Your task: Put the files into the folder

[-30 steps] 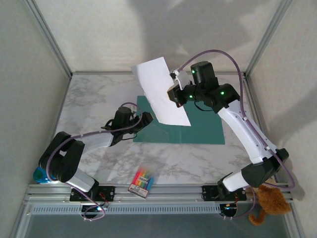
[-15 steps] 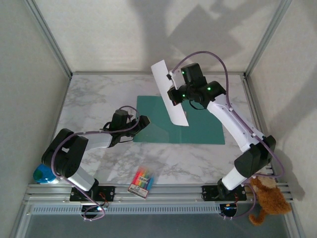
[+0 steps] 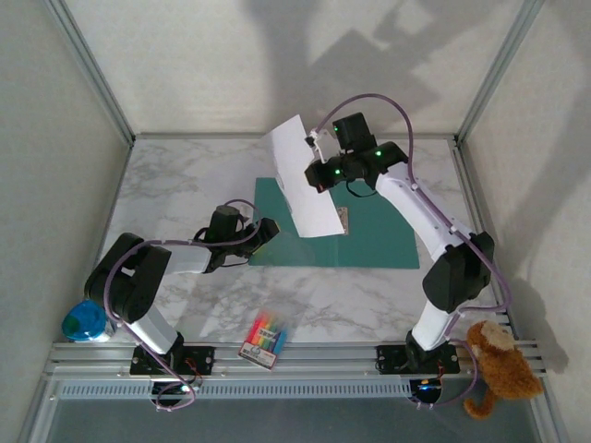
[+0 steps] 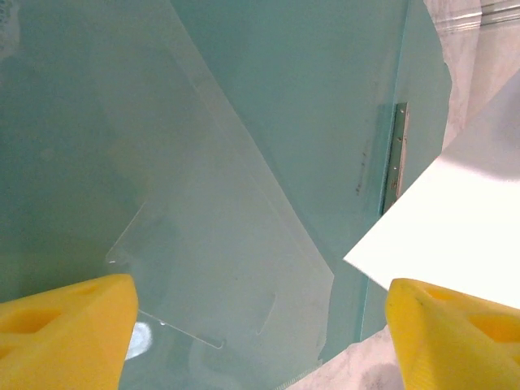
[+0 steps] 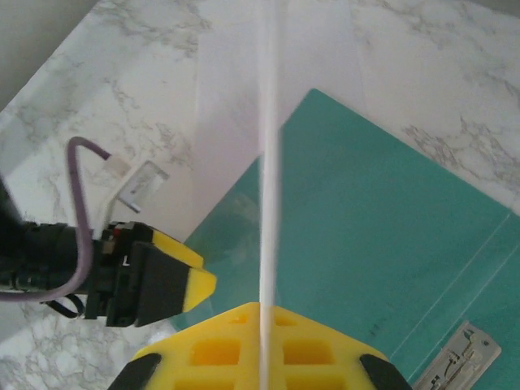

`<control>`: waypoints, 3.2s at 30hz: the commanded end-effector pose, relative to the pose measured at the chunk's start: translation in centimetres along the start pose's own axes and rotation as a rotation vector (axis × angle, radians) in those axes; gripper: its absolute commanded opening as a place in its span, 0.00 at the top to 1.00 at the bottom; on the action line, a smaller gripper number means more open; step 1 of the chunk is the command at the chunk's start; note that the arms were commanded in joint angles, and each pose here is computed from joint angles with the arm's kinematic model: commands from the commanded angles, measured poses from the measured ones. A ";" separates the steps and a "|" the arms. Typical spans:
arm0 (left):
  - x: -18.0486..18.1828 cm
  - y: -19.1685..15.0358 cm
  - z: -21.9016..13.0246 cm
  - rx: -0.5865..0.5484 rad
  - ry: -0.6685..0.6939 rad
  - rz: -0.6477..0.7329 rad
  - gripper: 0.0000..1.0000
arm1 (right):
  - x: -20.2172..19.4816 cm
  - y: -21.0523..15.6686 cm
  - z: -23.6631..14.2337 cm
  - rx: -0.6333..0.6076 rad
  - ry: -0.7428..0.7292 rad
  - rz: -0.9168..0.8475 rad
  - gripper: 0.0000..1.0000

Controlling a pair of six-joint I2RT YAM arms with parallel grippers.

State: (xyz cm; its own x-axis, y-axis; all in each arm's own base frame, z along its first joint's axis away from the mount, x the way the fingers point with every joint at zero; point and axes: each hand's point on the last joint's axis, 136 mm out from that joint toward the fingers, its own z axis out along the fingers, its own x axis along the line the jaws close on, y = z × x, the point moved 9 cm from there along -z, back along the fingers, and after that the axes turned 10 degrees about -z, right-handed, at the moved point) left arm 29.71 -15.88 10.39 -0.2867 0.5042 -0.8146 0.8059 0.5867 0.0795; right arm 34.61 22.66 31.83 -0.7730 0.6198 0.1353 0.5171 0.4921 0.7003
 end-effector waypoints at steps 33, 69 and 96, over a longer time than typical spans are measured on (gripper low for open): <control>-0.3 0.3 0.0 0.016 0.016 0.015 0.20 | -8.0 -4.7 2.8 0.031 -0.054 -0.199 1.00; -0.7 0.0 -0.8 0.006 0.008 -0.001 0.20 | -8.6 -9.3 6.3 -0.084 0.261 0.126 1.00; -2.7 0.2 -2.9 -0.047 0.022 0.026 0.19 | -9.1 -11.7 10.2 -0.058 0.412 0.254 1.00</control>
State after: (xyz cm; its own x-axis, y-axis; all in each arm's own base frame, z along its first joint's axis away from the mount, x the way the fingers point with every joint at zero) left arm 28.99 -15.26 13.45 -0.2993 0.5260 -0.7961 0.7919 0.6024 0.1003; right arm 39.18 17.54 15.38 -0.7238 0.4387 0.5325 0.6815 0.3343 0.6510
